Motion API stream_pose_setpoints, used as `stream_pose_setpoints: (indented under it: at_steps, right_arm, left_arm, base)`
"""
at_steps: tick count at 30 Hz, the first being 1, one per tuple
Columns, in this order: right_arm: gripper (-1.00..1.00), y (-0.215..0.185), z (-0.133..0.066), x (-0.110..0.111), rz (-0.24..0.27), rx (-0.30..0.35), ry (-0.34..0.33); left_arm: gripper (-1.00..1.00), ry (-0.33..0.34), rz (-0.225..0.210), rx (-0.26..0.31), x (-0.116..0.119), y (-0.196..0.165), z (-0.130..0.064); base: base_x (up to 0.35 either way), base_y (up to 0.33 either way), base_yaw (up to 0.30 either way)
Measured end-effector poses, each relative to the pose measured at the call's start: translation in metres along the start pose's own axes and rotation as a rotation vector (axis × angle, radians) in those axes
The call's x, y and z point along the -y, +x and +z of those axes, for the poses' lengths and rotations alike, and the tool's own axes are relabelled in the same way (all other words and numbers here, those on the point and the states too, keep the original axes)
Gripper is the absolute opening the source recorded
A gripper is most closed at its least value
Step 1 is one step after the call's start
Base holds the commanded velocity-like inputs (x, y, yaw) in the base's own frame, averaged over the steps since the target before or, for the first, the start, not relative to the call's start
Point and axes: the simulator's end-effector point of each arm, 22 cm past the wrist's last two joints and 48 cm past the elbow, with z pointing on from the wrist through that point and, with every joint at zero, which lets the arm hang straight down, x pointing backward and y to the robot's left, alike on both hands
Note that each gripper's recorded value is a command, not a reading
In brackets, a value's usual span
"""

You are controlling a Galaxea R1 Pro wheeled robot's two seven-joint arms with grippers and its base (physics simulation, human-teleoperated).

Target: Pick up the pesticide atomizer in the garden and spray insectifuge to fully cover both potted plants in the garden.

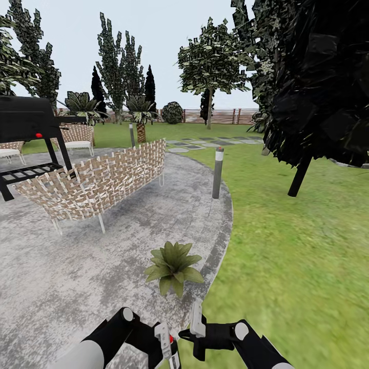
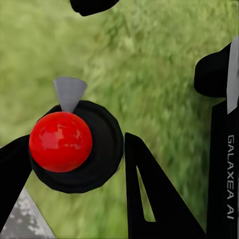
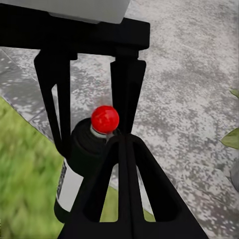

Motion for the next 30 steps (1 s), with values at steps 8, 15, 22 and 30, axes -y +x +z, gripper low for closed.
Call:
stream_pose_setpoints:
  at_steps: [8,15,22,30]
  right_arm:
    - [-1.00,0.000,0.000,0.000,-0.001,0.000,0.000]
    - [-1.00,0.000,0.000,0.000,-0.001,0.000,0.000]
    - [-1.00,0.000,0.000,0.000,-0.001,0.000,0.000]
    - [-1.00,0.000,0.000,0.000,-0.001,0.000,-0.001]
  left_arm:
    - [-1.00,0.003,0.001,0.016,0.002,-0.007,0.003]
    - [-1.00,0.011,0.008,0.027,0.005,-0.017,0.008]
    - [-1.00,0.010,0.008,0.028,0.005,-0.016,0.007]
    - [-1.00,0.009,0.005,0.027,0.005,-0.015,0.007]
  base:
    - [0.000,0.000,0.000]
    - [0.000,0.000,0.000]
    - [0.000,0.000,0.000]
    - [0.000,0.000,0.000]
